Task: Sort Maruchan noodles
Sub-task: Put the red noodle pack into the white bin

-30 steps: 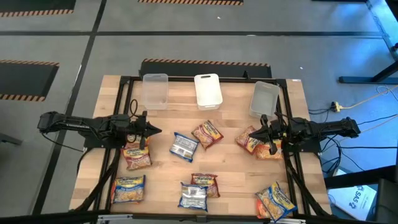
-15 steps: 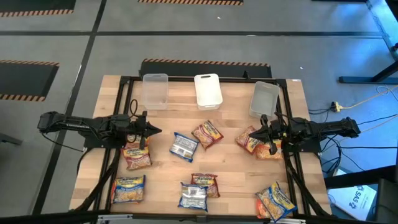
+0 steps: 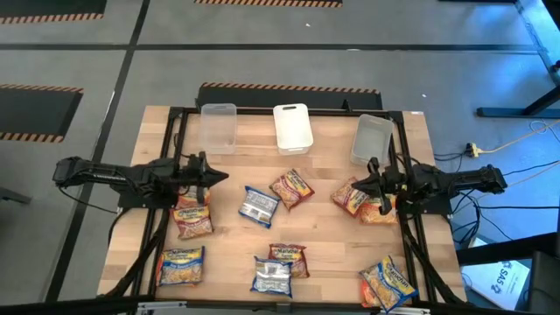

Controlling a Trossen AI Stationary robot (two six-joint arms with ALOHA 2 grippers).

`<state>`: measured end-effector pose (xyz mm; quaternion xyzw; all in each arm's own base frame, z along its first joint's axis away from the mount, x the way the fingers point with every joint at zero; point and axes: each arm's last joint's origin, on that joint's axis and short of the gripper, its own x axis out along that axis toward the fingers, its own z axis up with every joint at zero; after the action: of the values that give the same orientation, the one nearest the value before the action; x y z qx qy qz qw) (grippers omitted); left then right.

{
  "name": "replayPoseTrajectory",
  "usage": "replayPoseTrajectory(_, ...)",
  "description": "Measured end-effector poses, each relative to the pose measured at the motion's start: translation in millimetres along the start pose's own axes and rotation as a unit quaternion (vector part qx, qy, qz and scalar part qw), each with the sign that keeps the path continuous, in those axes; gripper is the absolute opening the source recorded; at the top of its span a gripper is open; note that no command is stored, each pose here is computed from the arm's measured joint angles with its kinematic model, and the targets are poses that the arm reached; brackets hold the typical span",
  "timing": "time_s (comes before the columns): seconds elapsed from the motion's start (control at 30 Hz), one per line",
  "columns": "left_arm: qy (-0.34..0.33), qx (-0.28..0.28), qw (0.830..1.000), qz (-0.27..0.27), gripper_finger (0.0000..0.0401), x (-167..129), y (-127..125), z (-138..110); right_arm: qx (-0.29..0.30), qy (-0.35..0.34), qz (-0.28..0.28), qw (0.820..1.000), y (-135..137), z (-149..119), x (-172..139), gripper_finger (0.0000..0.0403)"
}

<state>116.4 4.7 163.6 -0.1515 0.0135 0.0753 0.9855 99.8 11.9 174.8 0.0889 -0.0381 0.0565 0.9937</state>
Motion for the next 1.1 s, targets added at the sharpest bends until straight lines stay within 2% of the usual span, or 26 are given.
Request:
replayPoseTrajectory(0.1, -0.038, -0.002, 0.999, -0.002, 0.0004, -0.3, -1.6, 6.9, 0.009, -0.021, -0.028, 0.999, -1.3, 3.2, -0.1, 0.0001)
replayPoseTrajectory(0.23, -0.098, -0.003, 0.995, 0.036, 0.0004, -1.6, -1.3, 16.7, 0.045, -0.027, -0.051, 0.997, -2.6, 3.5, -0.2, 0.0001)
replayPoseTrajectory(0.37, -0.114, 0.007, 0.993, 0.033, 0.0004, -2.1, -2.1, 19.8, 0.072, -0.032, -0.083, 0.993, -4.5, 3.3, 1.2, 0.0001)
replayPoseTrajectory(0.57, -0.106, 0.035, 0.993, 0.032, 0.0004, 2.4, -4.0, 22.3, 0.083, -0.023, -0.116, 0.990, -6.1, 3.2, 11.3, 0.0001)
replayPoseTrajectory(0.7, -0.086, 0.040, 0.995, 0.031, 0.0004, 9.7, -7.1, 27.6, 0.087, 0.011, -0.140, 0.986, -5.9, 7.3, 24.2, 0.0001)
replayPoseTrajectory(0.87, -0.055, 0.046, 0.997, 0.033, 0.0004, 21.3, -10.6, 32.0, 0.086, 0.055, -0.134, 0.986, -3.5, 13.8, 44.5, 0.0001)
replayPoseTrajectory(0.97, -0.035, 0.050, 0.998, 0.032, 0.0004, 29.3, -12.6, 33.5, 0.107, 0.068, -0.124, 0.984, -1.8, 17.5, 56.3, 0.0001)
replayPoseTrajectory(1.1, -0.007, 0.055, 0.998, 0.039, 0.0004, 40.6, -14.1, 33.1, 0.106, 0.089, -0.144, 0.980, -2.4, 17.0, 68.5, 0.0002)
